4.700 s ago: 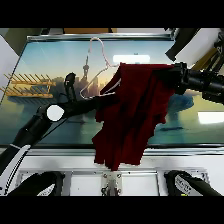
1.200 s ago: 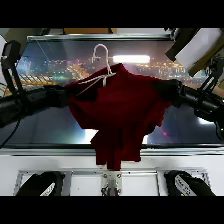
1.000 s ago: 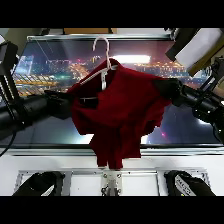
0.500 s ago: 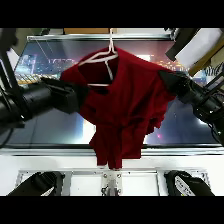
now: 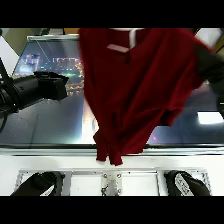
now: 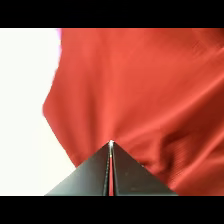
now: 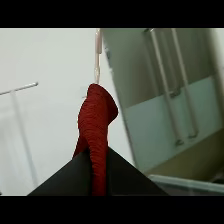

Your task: Fold the clothes and pants, and hang the long-sleeved shirts on hangers.

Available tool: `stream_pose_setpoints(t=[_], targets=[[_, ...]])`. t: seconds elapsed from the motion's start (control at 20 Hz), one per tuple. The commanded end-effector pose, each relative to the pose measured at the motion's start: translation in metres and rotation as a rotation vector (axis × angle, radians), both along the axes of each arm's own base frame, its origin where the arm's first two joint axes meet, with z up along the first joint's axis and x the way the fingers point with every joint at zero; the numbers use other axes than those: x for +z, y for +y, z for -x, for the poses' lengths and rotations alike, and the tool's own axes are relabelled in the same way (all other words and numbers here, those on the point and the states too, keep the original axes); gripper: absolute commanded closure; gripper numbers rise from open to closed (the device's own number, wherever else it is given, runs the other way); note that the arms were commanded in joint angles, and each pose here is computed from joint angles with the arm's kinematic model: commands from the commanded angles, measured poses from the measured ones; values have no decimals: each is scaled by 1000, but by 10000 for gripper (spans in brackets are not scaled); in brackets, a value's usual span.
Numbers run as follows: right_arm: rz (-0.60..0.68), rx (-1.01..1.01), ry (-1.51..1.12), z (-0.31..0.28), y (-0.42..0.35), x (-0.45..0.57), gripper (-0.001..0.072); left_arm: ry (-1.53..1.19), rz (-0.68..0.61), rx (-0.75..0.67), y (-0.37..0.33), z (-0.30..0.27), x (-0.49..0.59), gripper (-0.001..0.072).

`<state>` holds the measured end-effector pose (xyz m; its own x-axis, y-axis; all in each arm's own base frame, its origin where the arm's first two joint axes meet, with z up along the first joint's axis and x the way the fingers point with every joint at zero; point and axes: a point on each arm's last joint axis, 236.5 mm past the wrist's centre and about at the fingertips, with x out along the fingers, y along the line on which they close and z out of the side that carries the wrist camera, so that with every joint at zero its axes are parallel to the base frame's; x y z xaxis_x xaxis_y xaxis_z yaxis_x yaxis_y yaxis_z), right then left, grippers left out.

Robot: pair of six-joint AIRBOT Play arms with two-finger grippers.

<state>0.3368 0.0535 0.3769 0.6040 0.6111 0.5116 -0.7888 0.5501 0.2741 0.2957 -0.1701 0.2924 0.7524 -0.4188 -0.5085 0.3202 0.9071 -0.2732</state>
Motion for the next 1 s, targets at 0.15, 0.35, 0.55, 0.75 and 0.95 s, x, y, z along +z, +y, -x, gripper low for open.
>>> stream_pose_setpoints(t=[0.15, 0.35, 0.55, 0.75, 0.95], targets=[[185, -638, 64, 19, -136, 25, 696, -42, 21, 15, 2, -9, -24, 685], [164, -995, 51, 58, -202, 49, 696, -17, -8, 9, -4, -21, -42, 685], [113, -1307, 17, 108, -251, 76, 696, 9, -78, -21, -12, -35, -64, 685], [83, -1628, -30, 169, -292, 113, 696, 39, -106, -29, -18, -45, -80, 685], [47, -1914, -71, 225, -324, 147, 696, 61, -124, -33, -20, -50, -91, 685]])
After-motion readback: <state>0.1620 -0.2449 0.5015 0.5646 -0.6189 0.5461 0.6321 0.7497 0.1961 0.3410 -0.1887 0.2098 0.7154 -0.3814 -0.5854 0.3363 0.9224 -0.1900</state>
